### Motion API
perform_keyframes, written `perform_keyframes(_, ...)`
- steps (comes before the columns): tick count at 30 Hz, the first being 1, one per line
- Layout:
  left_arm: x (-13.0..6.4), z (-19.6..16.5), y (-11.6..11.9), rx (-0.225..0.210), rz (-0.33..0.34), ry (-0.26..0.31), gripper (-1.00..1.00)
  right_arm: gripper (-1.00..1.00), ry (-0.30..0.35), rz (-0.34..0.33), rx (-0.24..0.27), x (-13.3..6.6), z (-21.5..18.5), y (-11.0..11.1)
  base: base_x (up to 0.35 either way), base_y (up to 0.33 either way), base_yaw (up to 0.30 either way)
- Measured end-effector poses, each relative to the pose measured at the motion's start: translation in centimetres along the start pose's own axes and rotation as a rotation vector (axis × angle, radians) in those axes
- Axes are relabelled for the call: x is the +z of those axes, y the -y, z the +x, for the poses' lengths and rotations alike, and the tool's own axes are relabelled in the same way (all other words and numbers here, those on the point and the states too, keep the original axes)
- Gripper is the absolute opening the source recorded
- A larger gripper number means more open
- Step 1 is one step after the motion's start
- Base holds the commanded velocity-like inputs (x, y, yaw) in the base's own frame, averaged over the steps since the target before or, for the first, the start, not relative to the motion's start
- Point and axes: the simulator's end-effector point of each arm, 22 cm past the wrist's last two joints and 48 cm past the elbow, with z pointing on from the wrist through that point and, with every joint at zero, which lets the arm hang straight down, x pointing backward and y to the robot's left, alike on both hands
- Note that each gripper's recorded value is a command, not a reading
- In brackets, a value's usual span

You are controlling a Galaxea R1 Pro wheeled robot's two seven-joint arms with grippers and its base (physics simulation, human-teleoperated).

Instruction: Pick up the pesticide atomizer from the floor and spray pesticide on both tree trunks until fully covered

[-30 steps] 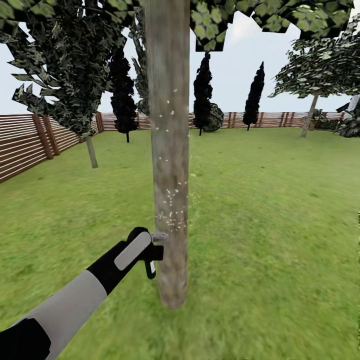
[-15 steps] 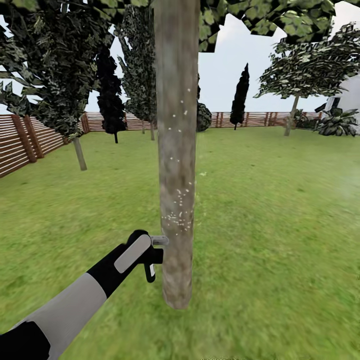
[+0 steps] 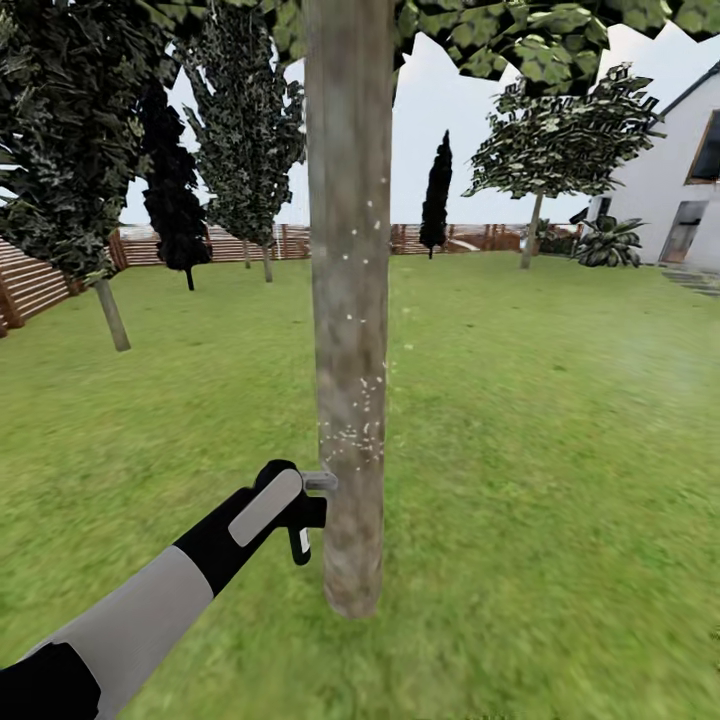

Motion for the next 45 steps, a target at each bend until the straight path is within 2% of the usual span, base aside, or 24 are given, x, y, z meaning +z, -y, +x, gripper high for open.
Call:
perform_keyframes(10,0.01,-0.32,0.05,-0.016,0.001,0.014,-1.0,-1.0,0.0,0.0,0.0,0.01,0.0,0.01,-0.02,0.337,-0.245)
perform_keyframes(19,0.02,-0.36,0.02,-0.018,0.001,0.016,-1.0,-1.0,0.001,0.0,0.001,0.01,-0.03,0.02,-0.101,0.336,-0.117)
perform_keyframes(45,0.41,0.48,0.56,-0.021,0.027,0.003,-1.0,-1.0,0.001,0.001,0.002,0.0,-0.01,0.02,-0.011,0.337,-0.253)
